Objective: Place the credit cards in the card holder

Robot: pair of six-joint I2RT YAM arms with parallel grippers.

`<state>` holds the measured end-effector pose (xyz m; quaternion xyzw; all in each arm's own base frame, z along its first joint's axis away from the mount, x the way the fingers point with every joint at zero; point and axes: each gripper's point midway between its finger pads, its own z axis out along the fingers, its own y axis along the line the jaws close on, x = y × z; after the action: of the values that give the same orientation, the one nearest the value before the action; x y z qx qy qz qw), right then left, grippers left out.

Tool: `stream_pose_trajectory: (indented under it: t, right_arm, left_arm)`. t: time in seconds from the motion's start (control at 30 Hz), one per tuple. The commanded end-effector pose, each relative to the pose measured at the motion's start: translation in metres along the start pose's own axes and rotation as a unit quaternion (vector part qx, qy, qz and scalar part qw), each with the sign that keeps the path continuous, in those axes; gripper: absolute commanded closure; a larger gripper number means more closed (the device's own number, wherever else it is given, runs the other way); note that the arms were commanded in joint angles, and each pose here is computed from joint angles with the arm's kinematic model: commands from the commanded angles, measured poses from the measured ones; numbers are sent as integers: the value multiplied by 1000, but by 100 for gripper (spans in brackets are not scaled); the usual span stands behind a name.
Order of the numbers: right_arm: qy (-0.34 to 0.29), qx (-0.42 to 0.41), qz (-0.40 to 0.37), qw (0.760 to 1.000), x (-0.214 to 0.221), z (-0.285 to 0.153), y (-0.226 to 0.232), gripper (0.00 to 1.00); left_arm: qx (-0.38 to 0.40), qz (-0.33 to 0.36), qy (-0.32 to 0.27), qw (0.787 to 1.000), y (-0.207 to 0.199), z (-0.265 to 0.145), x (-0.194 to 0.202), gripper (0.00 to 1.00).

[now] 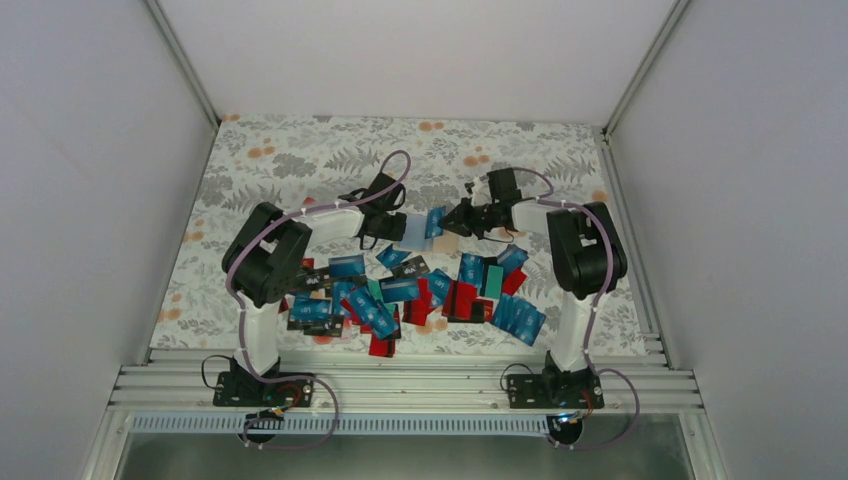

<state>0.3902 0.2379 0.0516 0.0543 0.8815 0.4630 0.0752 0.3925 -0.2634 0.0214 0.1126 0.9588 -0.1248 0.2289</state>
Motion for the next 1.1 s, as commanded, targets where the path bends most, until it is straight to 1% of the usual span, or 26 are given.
stream_pose_trajectory:
  t: [0.0, 0.73, 1.07]
  right_arm:
    - [9, 0, -1, 1000, 4, 11, -5, 96]
    - [42, -31, 5, 999, 20, 27, 8, 95]
    - [54, -33, 6, 998, 25, 39, 8, 95]
  left_arm:
    - [-6, -2, 39, 999, 4, 6, 24, 84]
    - [-3, -3, 41, 999, 4, 6, 25, 85]
    - [-3, -3, 40, 999, 4, 6, 25, 85]
